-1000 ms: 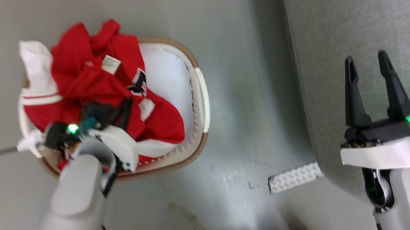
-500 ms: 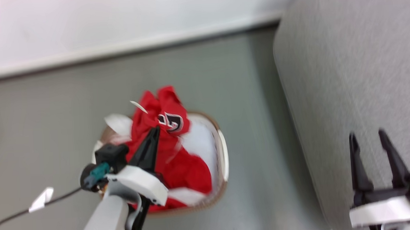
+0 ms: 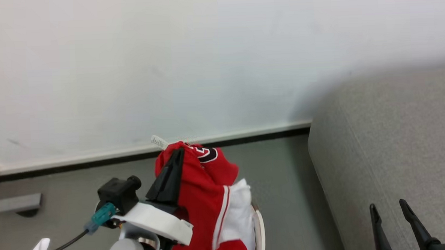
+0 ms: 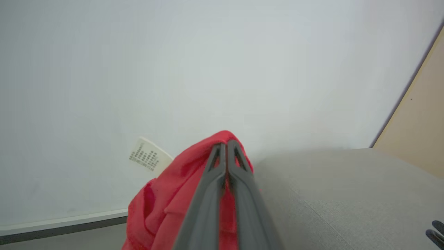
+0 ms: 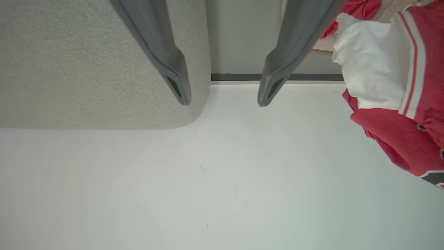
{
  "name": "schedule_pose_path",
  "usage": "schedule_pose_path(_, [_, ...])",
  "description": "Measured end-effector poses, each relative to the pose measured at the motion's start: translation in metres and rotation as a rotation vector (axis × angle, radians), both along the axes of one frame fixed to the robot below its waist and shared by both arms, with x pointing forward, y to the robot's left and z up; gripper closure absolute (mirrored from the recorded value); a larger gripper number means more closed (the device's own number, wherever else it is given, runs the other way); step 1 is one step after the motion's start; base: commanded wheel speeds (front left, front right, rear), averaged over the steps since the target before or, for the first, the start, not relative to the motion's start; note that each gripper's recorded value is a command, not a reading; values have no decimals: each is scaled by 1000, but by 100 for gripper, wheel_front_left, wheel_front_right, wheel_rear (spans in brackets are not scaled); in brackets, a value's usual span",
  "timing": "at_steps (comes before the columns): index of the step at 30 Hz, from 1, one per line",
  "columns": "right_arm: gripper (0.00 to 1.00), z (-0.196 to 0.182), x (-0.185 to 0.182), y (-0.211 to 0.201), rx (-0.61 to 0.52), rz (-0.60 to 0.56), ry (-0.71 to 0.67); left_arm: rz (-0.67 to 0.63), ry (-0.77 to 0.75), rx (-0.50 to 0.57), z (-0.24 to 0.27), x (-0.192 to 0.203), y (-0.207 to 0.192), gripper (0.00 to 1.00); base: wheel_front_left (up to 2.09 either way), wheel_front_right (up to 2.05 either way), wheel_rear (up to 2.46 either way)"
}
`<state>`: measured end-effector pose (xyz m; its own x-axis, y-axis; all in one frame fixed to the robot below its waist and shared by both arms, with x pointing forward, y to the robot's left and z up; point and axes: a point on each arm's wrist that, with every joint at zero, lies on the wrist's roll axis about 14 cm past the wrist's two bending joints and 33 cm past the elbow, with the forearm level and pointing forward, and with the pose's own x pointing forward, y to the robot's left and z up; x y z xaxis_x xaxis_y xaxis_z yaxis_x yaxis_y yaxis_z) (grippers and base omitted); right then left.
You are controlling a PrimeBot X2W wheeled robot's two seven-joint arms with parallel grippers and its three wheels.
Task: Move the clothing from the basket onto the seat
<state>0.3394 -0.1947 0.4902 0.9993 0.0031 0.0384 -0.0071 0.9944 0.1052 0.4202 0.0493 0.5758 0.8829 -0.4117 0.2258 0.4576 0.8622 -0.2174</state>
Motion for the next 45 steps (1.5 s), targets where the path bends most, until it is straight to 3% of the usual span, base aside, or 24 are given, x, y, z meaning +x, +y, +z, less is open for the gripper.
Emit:
schedule_pose_path(6, [0, 27, -11, 10, -13, 32, -91, 1, -92, -2, 42, -26, 4, 100, 0, 0, 0])
schedule_pose_path(12, [0, 49, -10, 34, -46, 108, -162, 0, -95, 7, 49, -36, 8, 100, 0, 0, 0])
schedule_pose_path(25, [0, 90, 1, 124, -232, 558, -291, -111, -116, 13, 62, -56, -23, 100, 0, 0, 0])
schedule_pose_path(33, [0, 78, 11, 157, -371, 763, -240, -206, -119, 5, 65, -73, -51, 100, 0, 0, 0])
schedule_pose_path(39, [0, 68, 14, 182, -403, 872, -186, -244, -111, 5, 63, -80, -62, 100, 0, 0, 0])
schedule_pose_path(45, [2, 61, 20, 198, -318, 897, -124, -264, -113, -20, 65, -84, -68, 100, 0, 0, 0])
